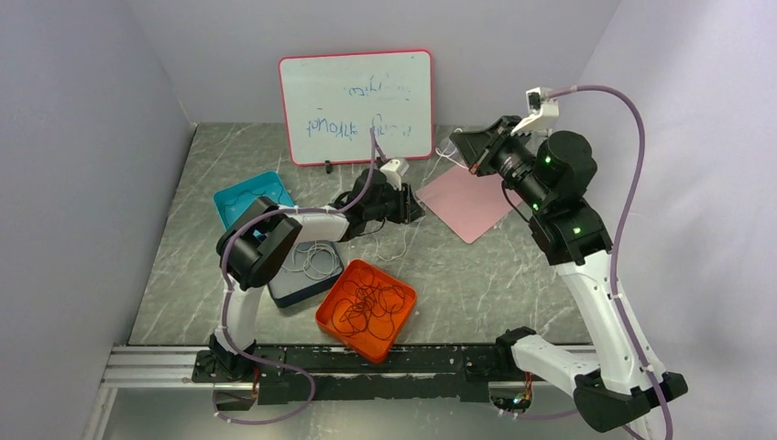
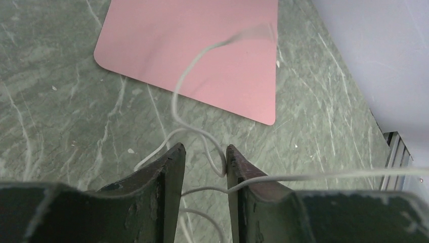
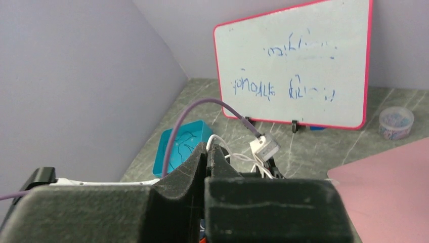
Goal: Untangle the cables
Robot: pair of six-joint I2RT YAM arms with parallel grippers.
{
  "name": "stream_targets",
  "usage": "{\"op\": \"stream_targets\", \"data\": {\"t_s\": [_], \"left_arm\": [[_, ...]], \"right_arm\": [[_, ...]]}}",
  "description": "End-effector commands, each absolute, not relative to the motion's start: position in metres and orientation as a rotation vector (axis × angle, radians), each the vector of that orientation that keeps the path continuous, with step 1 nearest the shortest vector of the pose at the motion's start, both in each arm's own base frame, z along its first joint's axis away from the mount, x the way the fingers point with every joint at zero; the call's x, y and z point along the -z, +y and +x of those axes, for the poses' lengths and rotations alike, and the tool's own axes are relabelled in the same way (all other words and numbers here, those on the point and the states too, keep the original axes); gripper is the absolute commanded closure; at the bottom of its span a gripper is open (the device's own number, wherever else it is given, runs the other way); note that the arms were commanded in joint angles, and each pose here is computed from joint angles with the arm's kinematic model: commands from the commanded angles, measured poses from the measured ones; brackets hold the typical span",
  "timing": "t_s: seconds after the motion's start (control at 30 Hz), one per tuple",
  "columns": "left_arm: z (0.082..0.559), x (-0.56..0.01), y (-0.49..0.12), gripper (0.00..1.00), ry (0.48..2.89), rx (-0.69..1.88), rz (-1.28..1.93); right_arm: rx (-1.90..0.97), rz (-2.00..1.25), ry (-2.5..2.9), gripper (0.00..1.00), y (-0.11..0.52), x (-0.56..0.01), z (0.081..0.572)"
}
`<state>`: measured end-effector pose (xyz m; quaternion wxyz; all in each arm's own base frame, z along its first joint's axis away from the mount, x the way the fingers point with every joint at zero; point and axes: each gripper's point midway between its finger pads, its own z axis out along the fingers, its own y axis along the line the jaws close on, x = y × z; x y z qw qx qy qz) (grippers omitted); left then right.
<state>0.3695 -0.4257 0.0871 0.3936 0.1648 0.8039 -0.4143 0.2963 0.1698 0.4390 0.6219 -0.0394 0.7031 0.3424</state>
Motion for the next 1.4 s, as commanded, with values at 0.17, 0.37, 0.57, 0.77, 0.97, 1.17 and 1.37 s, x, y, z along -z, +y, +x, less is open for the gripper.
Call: {"op": "stream_targets", "data": {"t_s": [0.17,0.37,0.57,0.77,0.97,1.17,1.37], "left_arm": [[0.368,-0.054,-0.424,0.66,2.114,1.012,0.392],[0.367,-0.044,-0.420,0.65,2.143,0.990,0.379],[0.367,-0.039,-0.417,0.60,2.159,0.975,0.371],[0.367,-0.033,-0.415,0.59,2.172,0.964,0.361],[0.366,-0.035,-0.416,0.58,2.174,0.971,0.353],[0.369,-0.074,-0.415,0.51,2.110,0.978,0.359],[0.370,-0.138,-0.403,0.36,2.012,0.945,0.355]], "right_arm": [[-0.736,-0.093,1.460,1.00,0.152,-0.503,0.280],[-0.672,-0.095,1.356,1.00,0.136,-0.538,0.267],[-0.595,-0.074,1.253,1.00,0.115,-0.570,0.251],[-0.495,-0.046,1.122,1.00,0.088,-0.610,0.225],[-0.415,-0.009,1.090,1.00,0.068,-0.627,0.213],[-0.405,-0.020,1.192,1.00,0.075,-0.598,0.231],[-0.400,-0.105,1.288,1.00,0.092,-0.568,0.248]]}}
